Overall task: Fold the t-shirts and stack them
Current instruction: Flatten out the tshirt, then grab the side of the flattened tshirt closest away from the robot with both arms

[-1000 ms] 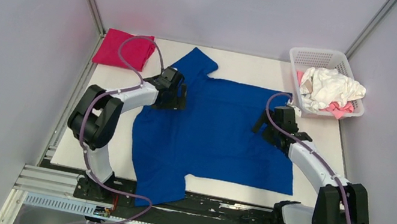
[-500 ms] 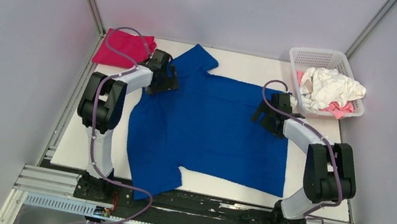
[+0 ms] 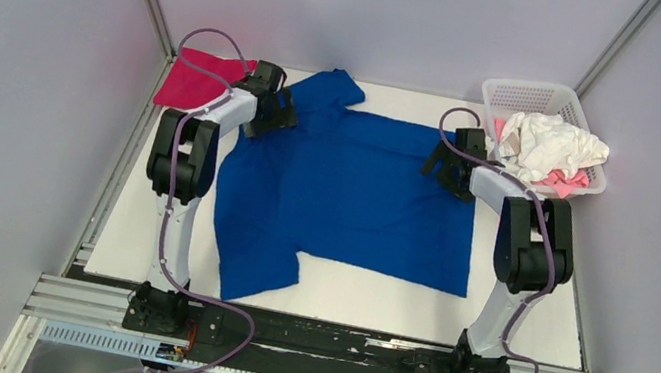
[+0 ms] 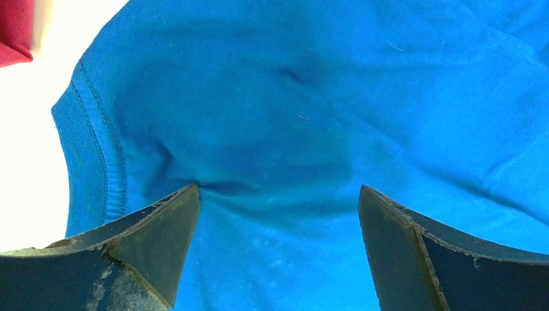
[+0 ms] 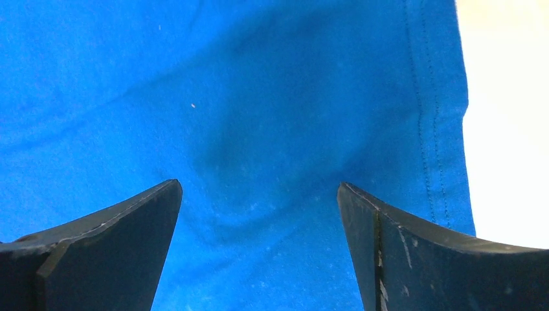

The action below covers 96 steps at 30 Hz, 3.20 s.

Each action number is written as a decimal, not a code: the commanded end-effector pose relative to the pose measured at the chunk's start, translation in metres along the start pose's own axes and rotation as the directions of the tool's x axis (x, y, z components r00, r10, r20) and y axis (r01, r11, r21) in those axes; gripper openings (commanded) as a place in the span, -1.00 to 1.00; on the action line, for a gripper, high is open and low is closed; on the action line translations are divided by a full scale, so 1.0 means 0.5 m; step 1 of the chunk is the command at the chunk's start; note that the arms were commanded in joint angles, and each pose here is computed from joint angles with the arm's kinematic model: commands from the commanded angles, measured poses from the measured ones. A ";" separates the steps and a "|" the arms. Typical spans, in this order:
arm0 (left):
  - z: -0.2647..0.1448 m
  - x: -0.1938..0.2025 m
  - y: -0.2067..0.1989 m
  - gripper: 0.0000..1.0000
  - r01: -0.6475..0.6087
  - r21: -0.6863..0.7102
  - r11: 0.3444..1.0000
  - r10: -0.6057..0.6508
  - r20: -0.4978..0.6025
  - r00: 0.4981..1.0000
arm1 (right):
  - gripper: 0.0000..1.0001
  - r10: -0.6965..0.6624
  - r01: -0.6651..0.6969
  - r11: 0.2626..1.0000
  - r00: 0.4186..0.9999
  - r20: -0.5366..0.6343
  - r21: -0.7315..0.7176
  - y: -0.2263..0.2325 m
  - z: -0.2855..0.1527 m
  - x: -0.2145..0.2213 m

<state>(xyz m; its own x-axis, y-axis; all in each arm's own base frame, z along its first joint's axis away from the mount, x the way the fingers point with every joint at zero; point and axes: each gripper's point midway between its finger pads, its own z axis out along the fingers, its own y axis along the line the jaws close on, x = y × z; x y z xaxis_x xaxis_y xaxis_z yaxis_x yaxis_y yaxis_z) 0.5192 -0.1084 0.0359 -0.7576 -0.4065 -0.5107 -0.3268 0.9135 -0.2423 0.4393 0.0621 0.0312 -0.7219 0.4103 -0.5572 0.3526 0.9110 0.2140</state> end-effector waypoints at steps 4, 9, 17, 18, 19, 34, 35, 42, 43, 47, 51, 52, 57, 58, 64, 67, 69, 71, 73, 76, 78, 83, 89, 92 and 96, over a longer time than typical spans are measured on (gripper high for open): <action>0.033 0.026 0.027 1.00 0.031 -0.036 0.999 -0.033 -0.062 0.998 | 1.00 0.022 -0.022 1.000 0.999 0.025 0.010 -0.014 0.065 -0.060; -0.027 0.008 -0.021 1.00 0.041 0.095 0.995 -0.038 -0.038 0.999 | 1.00 0.028 -0.025 0.998 0.998 0.051 -0.055 0.011 0.009 -0.079; -0.212 0.053 -0.032 1.00 -0.064 0.097 0.993 0.058 0.063 0.996 | 1.00 0.008 0.018 0.987 0.987 0.160 -0.160 0.056 -0.174 -0.046; -0.218 0.097 -0.024 1.00 -0.088 0.083 0.993 0.085 0.035 0.996 | 1.00 0.016 0.014 0.985 0.985 0.173 -0.174 0.056 -0.197 -0.037; -0.257 0.098 -0.023 1.00 -0.095 0.087 0.992 0.090 0.062 0.994 | 1.00 0.030 0.001 0.984 0.985 0.170 -0.179 0.046 -0.212 -0.013; -0.471 0.561 0.204 0.98 -0.180 -0.088 0.980 0.151 -0.264 0.953 | 1.00 0.275 -0.184 0.941 0.905 0.324 -0.285 -0.064 -0.349 0.068; -0.475 0.593 0.212 0.96 -0.185 -0.087 0.979 0.153 -0.286 0.946 | 1.00 0.273 -0.180 0.941 0.905 0.326 -0.287 -0.064 -0.351 0.069; -0.485 0.672 0.239 0.65 -0.227 -0.114 0.967 0.171 -0.368 0.914 | 1.00 0.254 -0.172 0.950 0.912 0.321 -0.261 -0.072 -0.339 0.076; -0.476 0.675 0.240 0.64 -0.236 -0.125 0.964 0.176 -0.368 0.913 | 1.00 0.252 -0.172 0.951 0.914 0.318 -0.257 -0.072 -0.337 0.076; -0.448 0.679 0.226 0.50 -0.267 -0.122 0.956 0.208 -0.361 0.909 | 1.00 0.240 -0.168 0.956 0.920 0.310 -0.242 -0.074 -0.329 0.079; -0.428 0.676 0.221 0.37 -0.300 -0.142 0.943 0.235 -0.351 0.906 | 1.00 0.233 -0.165 0.959 0.923 0.306 -0.231 -0.076 -0.323 0.082; -0.425 0.677 0.224 0.35 -0.302 -0.150 0.942 0.234 -0.351 0.907 | 1.00 0.232 -0.165 0.959 0.923 0.306 -0.229 -0.077 -0.323 0.082; -0.401 0.696 0.229 0.23 -0.288 -0.139 0.948 0.224 -0.353 0.908 | 1.00 0.232 -0.170 0.962 0.921 0.312 -0.214 -0.083 -0.321 0.081; -0.397 0.697 0.226 0.22 -0.289 -0.129 0.949 0.229 -0.351 0.908 | 1.00 0.233 -0.171 0.962 0.921 0.312 -0.212 -0.084 -0.321 0.082; -0.387 0.705 0.219 -0.28 -0.313 -0.113 0.943 0.254 -0.365 0.896 | 1.00 0.262 -0.203 0.957 0.911 0.319 -0.205 -0.092 -0.327 0.079; -0.392 0.704 0.222 -0.87 -0.333 -0.118 0.936 0.268 -0.378 0.886 | 1.00 0.299 -0.251 0.951 0.900 0.317 -0.183 -0.107 -0.330 0.084; -0.399 0.705 0.223 -1.00 -0.343 -0.106 0.933 0.278 -0.389 0.878 | 1.00 0.334 -0.304 0.942 0.892 0.305 -0.144 -0.126 -0.332 0.097; -0.406 0.710 0.224 -1.00 -0.348 -0.088 0.933 0.286 -0.405 0.869 | 1.00 0.360 -0.348 0.933 0.889 0.284 -0.094 -0.148 -0.338 0.116; -0.414 0.715 0.228 -1.00 -0.354 -0.075 0.932 0.292 -0.421 0.859 | 1.00 0.388 -0.390 0.920 0.883 0.264 -0.049 -0.169 -0.341 0.140; -0.426 0.722 0.234 -1.00 -0.373 -0.057 0.926 0.310 -0.450 0.837 | 1.00 0.426 -0.434 0.901 0.875 0.229 -0.015 -0.190 -0.339 0.181; -0.431 0.727 0.234 -1.00 -0.384 -0.033 0.923 0.326 -0.465 0.823 | 1.00 0.447 -0.458 0.889 0.869 0.212 -0.001 -0.203 -0.332 0.207; -0.441 0.740 0.235 -1.00 -0.406 0.016 0.914 0.360 -0.496 0.790 | 0.91 0.515 -0.542 0.838 0.825 0.235 0.068 -0.249 -0.310 0.251; -0.455 0.751 0.243 -1.00 -0.396 0.046 0.917 0.360 -0.520 0.774 | 0.50 0.542 -0.586 0.800 0.798 0.264 0.131 -0.278 -0.284 0.271; -0.460 0.748 0.241 -1.00 -0.391 0.052 0.919 0.360 -0.515 0.778 | 0.36 0.537 -0.582 0.799 0.804 0.254 0.153 -0.280 -0.271 0.278; -0.464 0.745 0.240 -1.00 -0.385 0.054 0.921 0.357 -0.508 0.784 | 0.27 0.528 -0.568 0.799 0.820 0.222 0.198 -0.284 -0.251 0.298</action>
<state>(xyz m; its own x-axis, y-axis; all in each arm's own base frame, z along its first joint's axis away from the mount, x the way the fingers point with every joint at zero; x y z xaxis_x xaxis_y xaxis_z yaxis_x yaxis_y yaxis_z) 0.0761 -0.1608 0.0125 -0.9960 0.0004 -0.0890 0.0106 0.9934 -0.1144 0.1996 0.0015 0.0241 -0.3118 0.7948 -0.5206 0.7938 0.5190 0.3171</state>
